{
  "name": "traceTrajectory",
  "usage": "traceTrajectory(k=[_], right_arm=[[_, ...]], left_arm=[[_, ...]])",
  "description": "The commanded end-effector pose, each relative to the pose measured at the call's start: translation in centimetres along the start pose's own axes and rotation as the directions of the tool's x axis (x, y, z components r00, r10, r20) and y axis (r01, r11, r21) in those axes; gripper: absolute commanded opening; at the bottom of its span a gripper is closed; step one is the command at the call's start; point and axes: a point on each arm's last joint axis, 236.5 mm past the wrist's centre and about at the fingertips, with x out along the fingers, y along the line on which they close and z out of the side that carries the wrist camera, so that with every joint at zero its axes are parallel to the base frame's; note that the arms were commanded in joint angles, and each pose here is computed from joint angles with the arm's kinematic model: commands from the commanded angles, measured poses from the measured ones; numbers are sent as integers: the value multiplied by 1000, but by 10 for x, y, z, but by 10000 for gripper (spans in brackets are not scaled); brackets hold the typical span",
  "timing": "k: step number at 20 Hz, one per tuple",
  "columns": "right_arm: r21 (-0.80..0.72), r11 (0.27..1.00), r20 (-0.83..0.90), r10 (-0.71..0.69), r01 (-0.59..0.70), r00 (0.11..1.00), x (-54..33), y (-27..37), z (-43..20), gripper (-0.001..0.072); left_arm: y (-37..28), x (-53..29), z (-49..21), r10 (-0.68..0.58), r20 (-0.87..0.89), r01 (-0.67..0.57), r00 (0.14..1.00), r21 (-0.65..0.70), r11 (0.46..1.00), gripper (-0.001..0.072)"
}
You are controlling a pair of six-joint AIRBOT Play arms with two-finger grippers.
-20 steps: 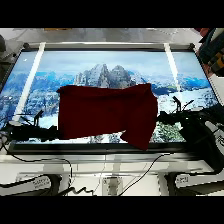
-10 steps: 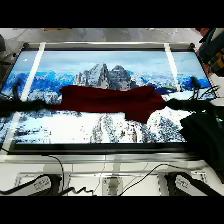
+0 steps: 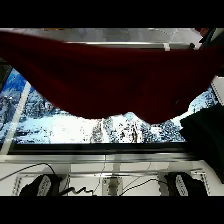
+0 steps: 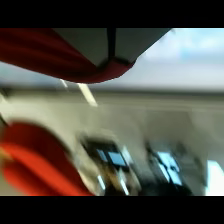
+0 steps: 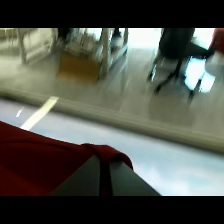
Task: Fold the clothes and pants, and hang the long-sleeved shirts on hangers.
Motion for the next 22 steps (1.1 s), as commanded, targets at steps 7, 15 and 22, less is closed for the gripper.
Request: traceTrajectory(k=[7, 15, 22], right_arm=[[45, 998, 233, -45, 36, 972, -55, 28, 82, 14], [560, 829, -431, 300, -9, 851, 106, -34, -155, 15], [607, 774, -602, 298, 182, 741, 232, -56, -350, 16]], left_arm=[[-24, -106, 102, 272, 372, -387, 887, 279, 879, 10], [46, 29, -166, -67, -493, 7, 867, -123, 992, 9], [79, 149, -396, -81, -733, -14, 676, -122, 992, 9]])
